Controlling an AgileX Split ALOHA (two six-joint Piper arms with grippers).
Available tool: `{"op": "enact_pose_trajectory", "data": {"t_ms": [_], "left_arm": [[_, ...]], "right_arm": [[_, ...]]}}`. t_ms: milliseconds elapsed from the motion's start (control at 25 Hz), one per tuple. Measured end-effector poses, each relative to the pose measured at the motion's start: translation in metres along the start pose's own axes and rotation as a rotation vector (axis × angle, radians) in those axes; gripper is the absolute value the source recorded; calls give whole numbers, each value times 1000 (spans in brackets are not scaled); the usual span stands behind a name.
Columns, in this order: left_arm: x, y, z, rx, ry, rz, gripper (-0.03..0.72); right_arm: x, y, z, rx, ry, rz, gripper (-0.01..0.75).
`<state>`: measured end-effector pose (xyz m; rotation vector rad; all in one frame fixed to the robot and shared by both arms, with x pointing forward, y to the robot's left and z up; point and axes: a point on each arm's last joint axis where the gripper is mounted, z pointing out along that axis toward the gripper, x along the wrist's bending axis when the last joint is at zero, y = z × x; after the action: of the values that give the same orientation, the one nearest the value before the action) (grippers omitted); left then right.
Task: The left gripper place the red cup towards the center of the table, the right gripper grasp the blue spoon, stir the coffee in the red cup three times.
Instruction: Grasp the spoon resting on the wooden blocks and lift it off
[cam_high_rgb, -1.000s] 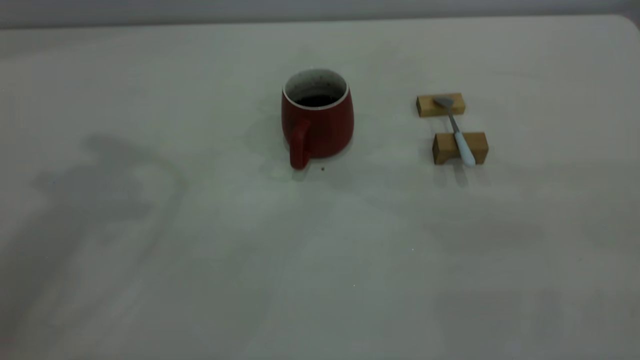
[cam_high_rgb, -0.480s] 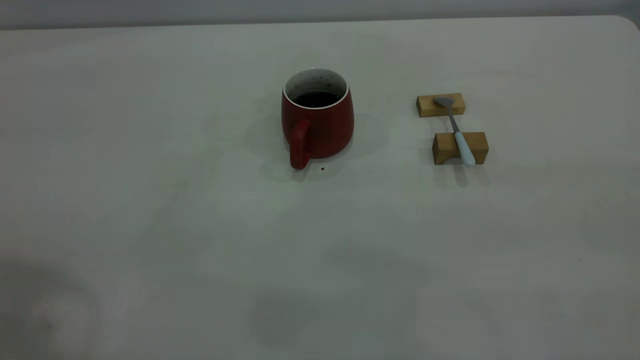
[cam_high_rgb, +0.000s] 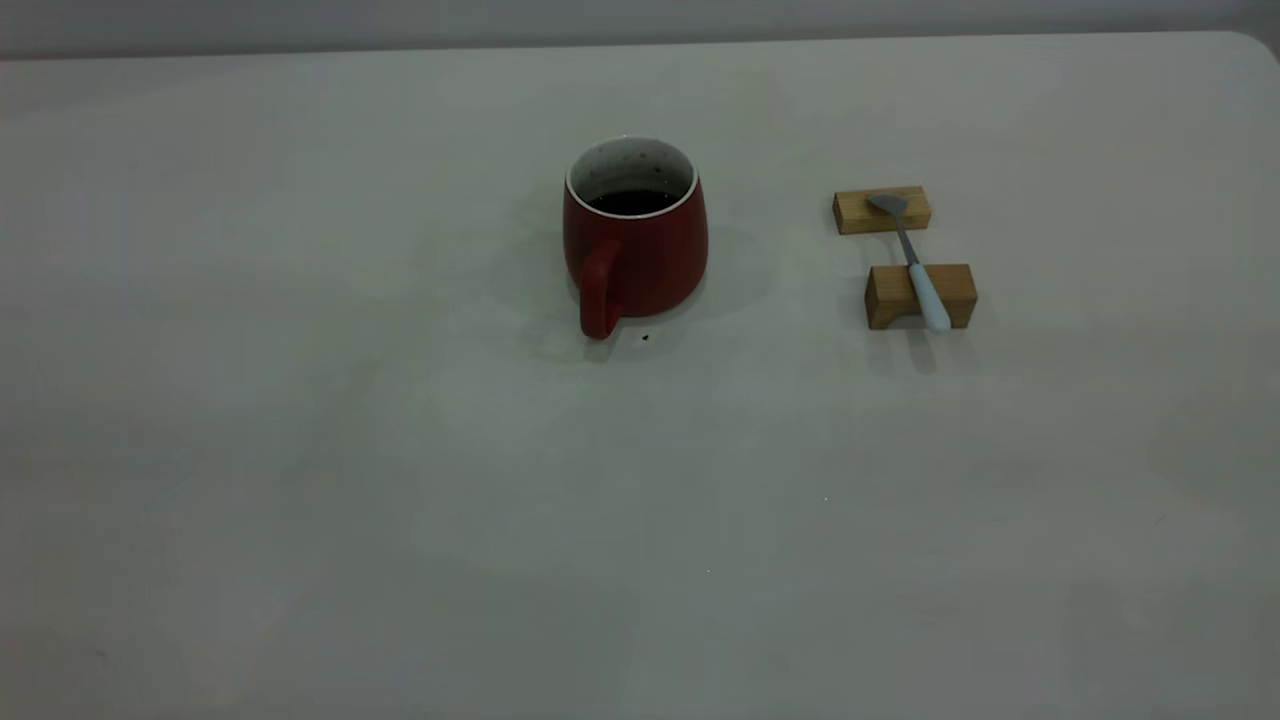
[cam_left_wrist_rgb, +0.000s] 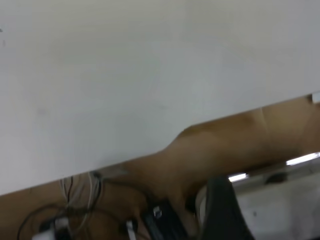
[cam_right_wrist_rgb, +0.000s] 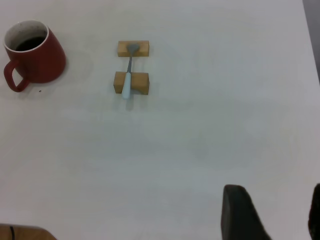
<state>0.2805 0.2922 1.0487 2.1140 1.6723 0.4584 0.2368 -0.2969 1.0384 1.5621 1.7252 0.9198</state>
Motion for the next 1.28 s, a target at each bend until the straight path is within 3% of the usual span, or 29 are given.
{"op": "enact_pose_trajectory", "data": {"t_ms": [640,1280], "left_arm": [[-1,-48,-11,-289,14,-37,551],[-5,-58,-15,-360,166,-213,551]], "right_arm": [[0,0,0,0,0,0,366],[0,0,0,0,0,0,366]]}}
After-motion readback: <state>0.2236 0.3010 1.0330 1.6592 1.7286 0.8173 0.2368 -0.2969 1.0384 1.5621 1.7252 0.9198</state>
